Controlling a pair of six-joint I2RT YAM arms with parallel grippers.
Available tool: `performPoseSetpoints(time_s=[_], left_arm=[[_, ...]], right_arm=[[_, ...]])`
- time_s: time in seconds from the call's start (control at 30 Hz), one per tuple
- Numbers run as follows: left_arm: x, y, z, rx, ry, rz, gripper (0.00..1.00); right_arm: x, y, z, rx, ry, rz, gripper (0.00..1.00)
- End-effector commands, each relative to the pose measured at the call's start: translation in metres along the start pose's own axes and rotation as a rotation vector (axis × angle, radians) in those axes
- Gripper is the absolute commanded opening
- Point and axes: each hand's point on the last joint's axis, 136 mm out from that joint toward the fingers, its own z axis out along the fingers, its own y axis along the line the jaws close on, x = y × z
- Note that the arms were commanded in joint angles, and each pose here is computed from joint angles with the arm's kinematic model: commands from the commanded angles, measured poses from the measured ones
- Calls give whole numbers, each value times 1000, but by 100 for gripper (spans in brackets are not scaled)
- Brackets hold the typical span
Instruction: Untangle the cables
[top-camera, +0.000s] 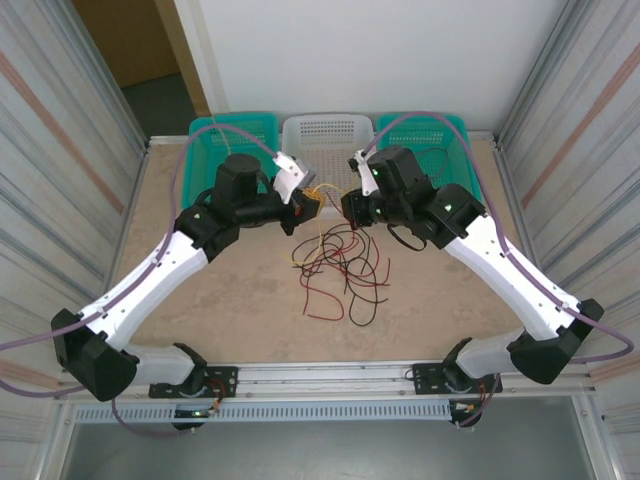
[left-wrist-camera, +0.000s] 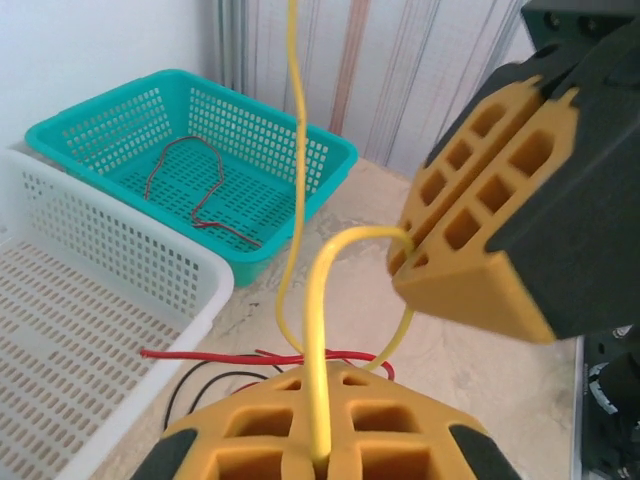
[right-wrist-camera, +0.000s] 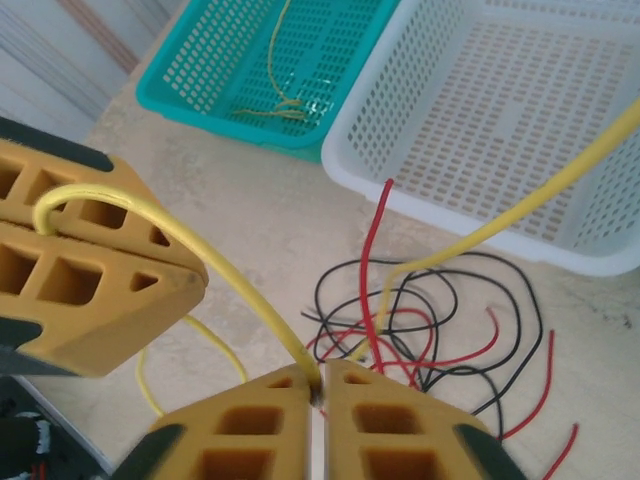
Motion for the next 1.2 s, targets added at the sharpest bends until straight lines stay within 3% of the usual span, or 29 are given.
performPoseSetpoints(time_s=[0.0, 0.07, 0.17, 0.43, 0.6, 0.77, 0.87, 0.93, 1.17], left_arm=[[-21, -7, -10, 36, -47, -7, 0], [-26, -3, -17, 63, -74, -58, 0], [-37, 10, -33, 87, -134, -154, 0], [-56, -4, -53, 185, -156, -164, 0], [-54, -7, -53, 210, -147, -183, 0], [-49, -5, -50, 201, -134, -208, 0], [-46, -4, -49, 199, -129, -221, 0], [-43, 1, -49, 167, -123, -227, 0], [-23, 57, -58, -51, -118, -366, 0]], right_arm=[[4, -9, -1, 22, -10, 27, 46], [9, -24, 0, 36, -15, 79, 77], [17, -33, -1, -39, -31, 164, 91], [44, -24, 15, -135, 8, 192, 86], [39, -10, 30, -166, 0, 164, 87], [34, 1, 44, -198, 20, 160, 78], [36, 6, 49, -207, 27, 154, 55], [39, 1, 51, -182, 35, 157, 34], [44, -28, 37, -92, -15, 209, 5]])
